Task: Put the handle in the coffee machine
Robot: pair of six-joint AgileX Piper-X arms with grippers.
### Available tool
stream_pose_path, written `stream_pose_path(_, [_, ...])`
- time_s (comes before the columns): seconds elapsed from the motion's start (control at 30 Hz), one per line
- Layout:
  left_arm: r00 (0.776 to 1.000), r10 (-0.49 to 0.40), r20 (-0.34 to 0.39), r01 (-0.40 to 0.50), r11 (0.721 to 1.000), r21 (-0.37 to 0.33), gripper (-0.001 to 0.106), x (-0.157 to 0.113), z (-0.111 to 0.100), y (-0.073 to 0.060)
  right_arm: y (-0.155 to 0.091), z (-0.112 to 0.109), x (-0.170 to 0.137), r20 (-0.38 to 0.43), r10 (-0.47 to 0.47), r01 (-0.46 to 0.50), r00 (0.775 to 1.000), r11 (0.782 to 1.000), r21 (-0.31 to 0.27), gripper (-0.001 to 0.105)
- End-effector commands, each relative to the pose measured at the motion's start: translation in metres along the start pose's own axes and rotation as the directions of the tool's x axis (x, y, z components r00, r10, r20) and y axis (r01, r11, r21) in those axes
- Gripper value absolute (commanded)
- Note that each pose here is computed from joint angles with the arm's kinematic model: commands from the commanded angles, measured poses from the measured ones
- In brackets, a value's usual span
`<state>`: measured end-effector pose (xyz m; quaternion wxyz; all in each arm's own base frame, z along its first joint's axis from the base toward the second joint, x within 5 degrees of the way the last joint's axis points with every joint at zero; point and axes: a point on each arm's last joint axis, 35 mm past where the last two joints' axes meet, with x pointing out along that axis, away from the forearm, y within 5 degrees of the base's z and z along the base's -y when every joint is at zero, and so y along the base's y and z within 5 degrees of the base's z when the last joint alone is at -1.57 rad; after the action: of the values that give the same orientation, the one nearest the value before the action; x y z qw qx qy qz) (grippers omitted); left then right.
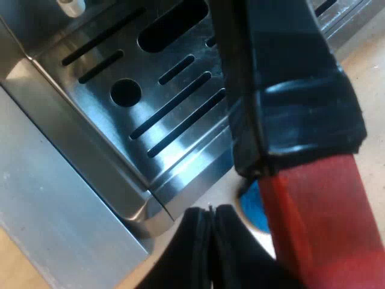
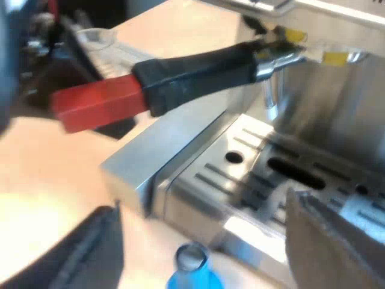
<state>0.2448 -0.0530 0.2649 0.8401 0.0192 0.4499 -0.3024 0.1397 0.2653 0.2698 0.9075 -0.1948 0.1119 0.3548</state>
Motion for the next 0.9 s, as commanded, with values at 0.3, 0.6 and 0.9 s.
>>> stream_pose_path(0.3, [1.000, -0.015, -0.006, 0.016, 0.991, 0.132, 0.000, 0.014, 0.007, -0.039, -0.023, 0.012, -0.051, -0.038, 0.026, -0.024, 0.999, 0.999, 0.035, 0.064])
stream_pose_path(0.6, [0.998, -0.062, -0.029, 0.062, 0.998, 0.022, 0.000, 0.021, 0.007, -0.063, -0.025, 0.014, -0.055, -0.025, 0.024, -0.022, 0.999, 0.998, 0.065, 0.064])
stream_pose_path(0.9, [0.986, -0.150, 0.076, 0.145, 0.987, 0.069, 0.000, 0.022, 0.020, -0.073, -0.025, 0.014, -0.055, -0.025, 0.024, -0.021, 0.999, 0.994, 0.107, 0.064])
